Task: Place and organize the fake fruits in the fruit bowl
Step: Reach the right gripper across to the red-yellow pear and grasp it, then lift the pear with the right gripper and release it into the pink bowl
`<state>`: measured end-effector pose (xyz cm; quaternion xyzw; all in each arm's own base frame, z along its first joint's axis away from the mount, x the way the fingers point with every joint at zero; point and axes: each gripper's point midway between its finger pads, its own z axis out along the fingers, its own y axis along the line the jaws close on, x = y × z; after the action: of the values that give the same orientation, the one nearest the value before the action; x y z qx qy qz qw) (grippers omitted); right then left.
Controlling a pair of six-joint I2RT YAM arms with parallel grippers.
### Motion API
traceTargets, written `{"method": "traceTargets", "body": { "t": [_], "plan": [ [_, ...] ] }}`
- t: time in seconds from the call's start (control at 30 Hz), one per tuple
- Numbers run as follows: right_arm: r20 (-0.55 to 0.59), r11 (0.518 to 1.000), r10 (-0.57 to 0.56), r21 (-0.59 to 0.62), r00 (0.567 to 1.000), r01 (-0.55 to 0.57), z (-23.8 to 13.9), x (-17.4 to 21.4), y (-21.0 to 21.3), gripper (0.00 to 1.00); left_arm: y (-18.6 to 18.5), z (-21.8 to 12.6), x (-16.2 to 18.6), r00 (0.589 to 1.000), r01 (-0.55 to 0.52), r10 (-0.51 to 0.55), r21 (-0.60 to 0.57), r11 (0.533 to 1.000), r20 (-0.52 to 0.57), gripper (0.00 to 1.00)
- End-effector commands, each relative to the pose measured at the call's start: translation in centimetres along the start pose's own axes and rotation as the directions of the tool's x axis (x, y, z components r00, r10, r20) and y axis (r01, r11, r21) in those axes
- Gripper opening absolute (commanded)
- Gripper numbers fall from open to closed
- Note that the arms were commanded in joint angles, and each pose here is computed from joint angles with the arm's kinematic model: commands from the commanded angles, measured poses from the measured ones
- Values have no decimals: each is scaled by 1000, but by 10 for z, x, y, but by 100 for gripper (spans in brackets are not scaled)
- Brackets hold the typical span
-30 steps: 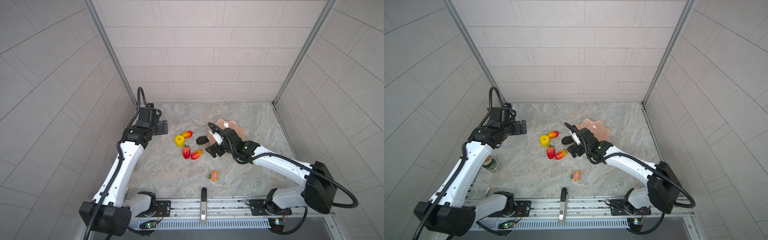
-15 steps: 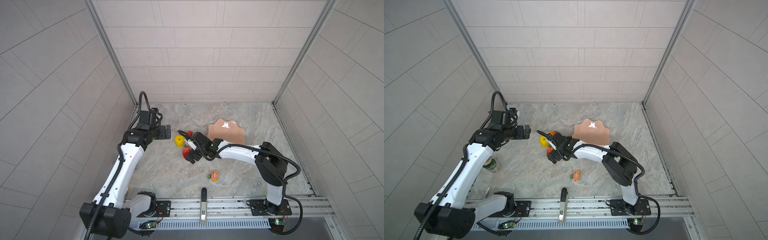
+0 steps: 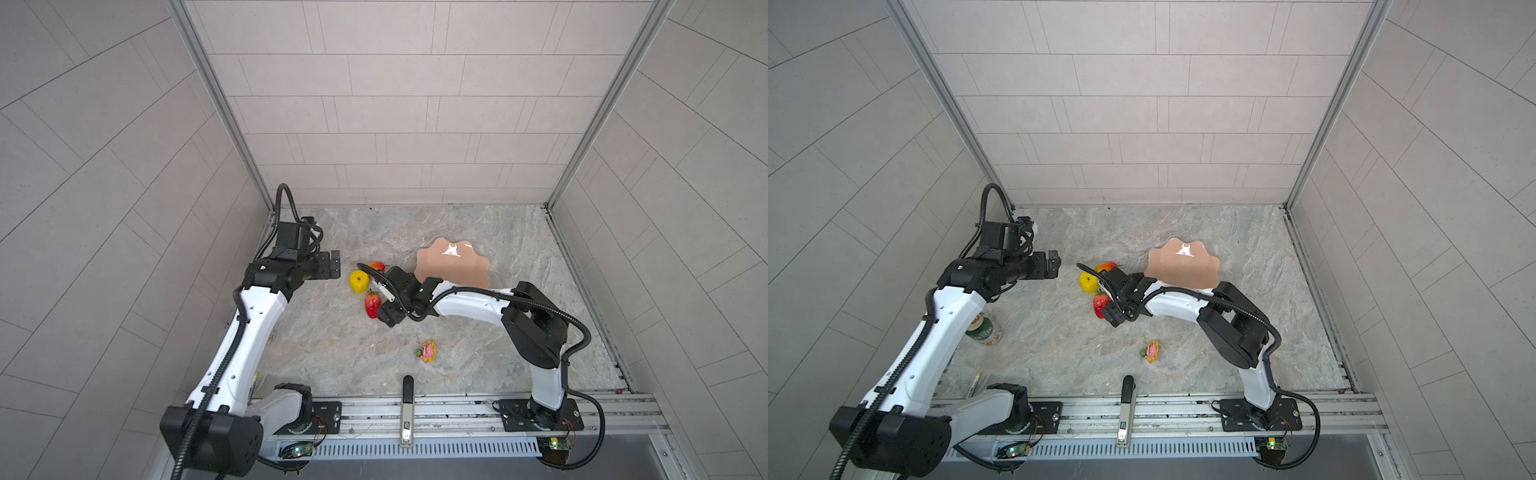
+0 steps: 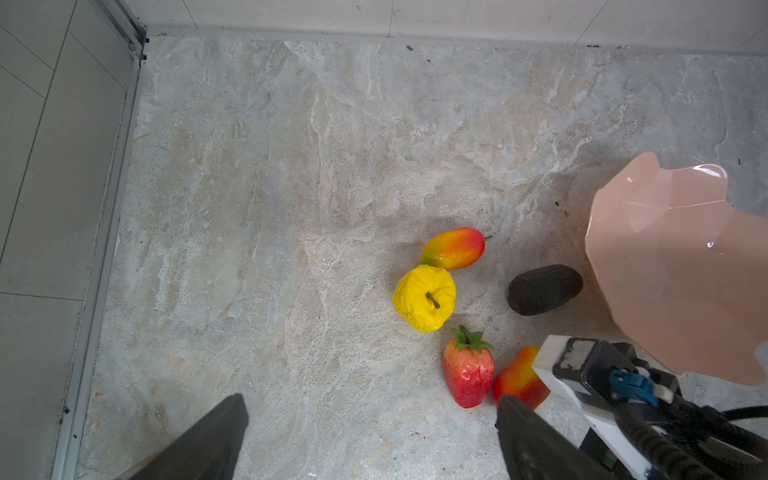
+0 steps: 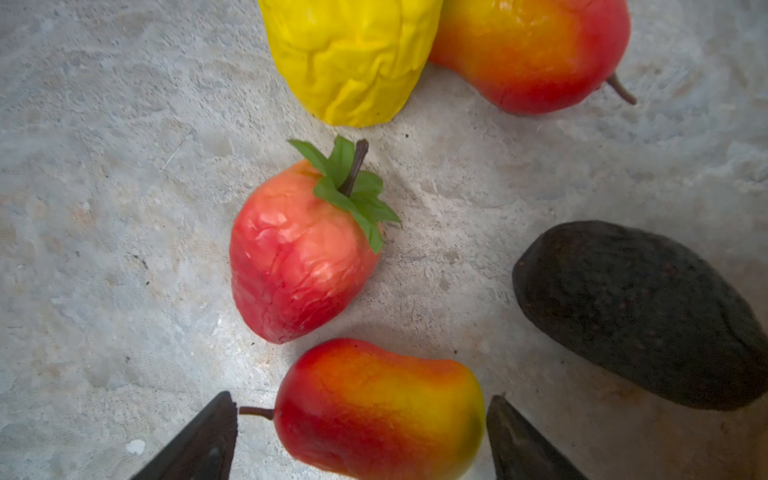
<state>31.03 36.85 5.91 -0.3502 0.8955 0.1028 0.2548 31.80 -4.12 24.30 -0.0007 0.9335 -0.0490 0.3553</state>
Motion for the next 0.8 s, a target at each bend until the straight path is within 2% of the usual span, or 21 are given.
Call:
{"method": "traceTargets", "body": {
  "t": [0.0,0.3,0.5,0.57,0.77],
  "plan": [
    [-44,999,17,32,999,-16,9,9,-8,82,1,-3,4,1000,-12,12,4,1000,-7,100],
    [-76,998,54,48,996,-50,22,16,-16,77,1,-3,5,1000,-14,14,3,1000,-7,100],
    [-68,998,57,40,996,-54,18,11,-16,65,2,-2,5,1000,-15,15,2,1000,-9,100],
    [-60,998,53,34,997,-51,11,7,-16,57,2,-2,5,1000,-15,15,2,1000,-10,100],
    [7,1000,24,17,1000,-24,-36,-16,-15,53,2,-2,5,1000,-16,16,1,1000,-11,100]
  ]
}}
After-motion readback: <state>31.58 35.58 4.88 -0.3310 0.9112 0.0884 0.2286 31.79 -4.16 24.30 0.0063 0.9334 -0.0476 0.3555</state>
